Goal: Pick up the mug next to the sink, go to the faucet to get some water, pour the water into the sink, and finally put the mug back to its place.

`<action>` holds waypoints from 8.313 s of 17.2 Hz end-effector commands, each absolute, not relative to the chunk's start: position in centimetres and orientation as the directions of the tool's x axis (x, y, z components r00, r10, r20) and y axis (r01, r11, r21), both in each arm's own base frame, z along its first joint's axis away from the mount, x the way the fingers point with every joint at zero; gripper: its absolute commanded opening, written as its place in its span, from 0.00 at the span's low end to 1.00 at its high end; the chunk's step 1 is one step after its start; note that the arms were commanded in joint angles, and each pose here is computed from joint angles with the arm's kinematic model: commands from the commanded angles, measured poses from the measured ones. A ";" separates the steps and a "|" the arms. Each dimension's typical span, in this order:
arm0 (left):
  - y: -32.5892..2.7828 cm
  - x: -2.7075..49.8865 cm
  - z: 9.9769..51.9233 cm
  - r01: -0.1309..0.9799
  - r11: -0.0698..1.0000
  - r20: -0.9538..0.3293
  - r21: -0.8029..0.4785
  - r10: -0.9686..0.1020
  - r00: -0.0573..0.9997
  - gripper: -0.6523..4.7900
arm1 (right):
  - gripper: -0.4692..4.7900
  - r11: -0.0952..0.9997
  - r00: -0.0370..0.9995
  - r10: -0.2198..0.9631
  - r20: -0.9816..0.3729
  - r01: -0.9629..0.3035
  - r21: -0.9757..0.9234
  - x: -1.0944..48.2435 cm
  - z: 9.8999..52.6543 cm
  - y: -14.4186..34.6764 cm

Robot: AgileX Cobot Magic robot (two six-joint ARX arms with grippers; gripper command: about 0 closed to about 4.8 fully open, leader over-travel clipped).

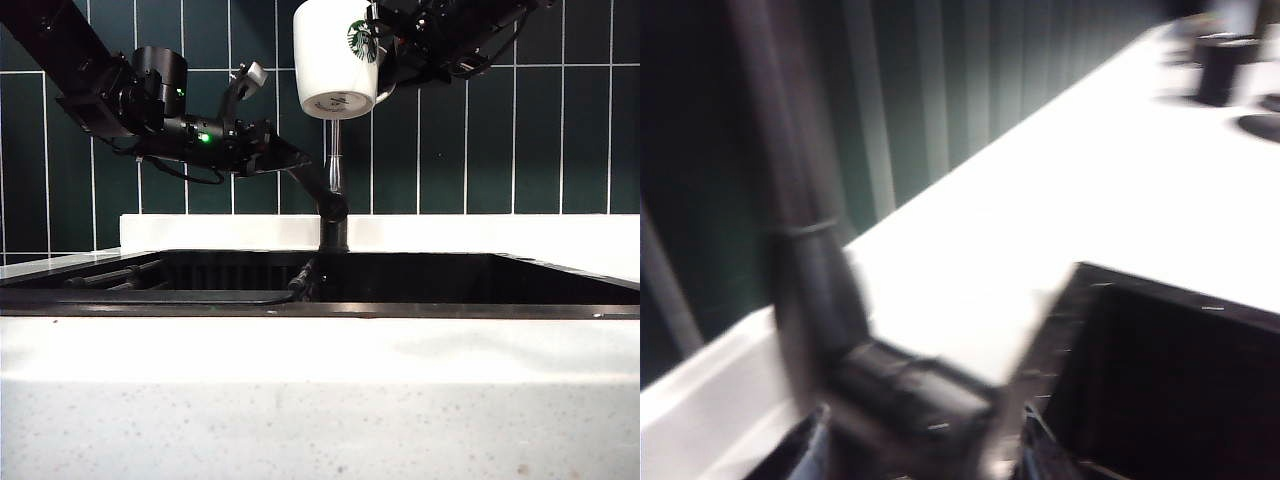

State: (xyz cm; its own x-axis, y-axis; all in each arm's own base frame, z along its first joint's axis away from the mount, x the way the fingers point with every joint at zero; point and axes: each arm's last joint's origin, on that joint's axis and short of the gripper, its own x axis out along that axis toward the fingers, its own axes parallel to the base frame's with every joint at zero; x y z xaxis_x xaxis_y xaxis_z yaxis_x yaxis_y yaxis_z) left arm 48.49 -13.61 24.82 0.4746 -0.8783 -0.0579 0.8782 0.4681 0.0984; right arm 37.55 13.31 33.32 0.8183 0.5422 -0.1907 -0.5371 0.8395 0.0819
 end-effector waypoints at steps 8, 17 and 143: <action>-13.2 49.0 25.2 0.728 0.665 -0.058 0.166 -0.731 0.680 0.56 | 0.11 0.828 0.822 0.560 -0.102 -0.555 0.079 37.3 34.9 13.3; -13.1 47.2 29.5 0.814 0.579 0.006 0.046 -0.815 0.579 0.56 | 0.11 0.846 0.848 0.520 -0.099 -0.528 -0.074 37.1 35.5 12.6; -3.9 16.8 26.2 0.258 0.966 -0.245 -0.019 -0.254 0.936 0.17 | 0.34 0.980 0.857 -0.178 -0.484 0.199 -0.008 20.8 24.0 -2.5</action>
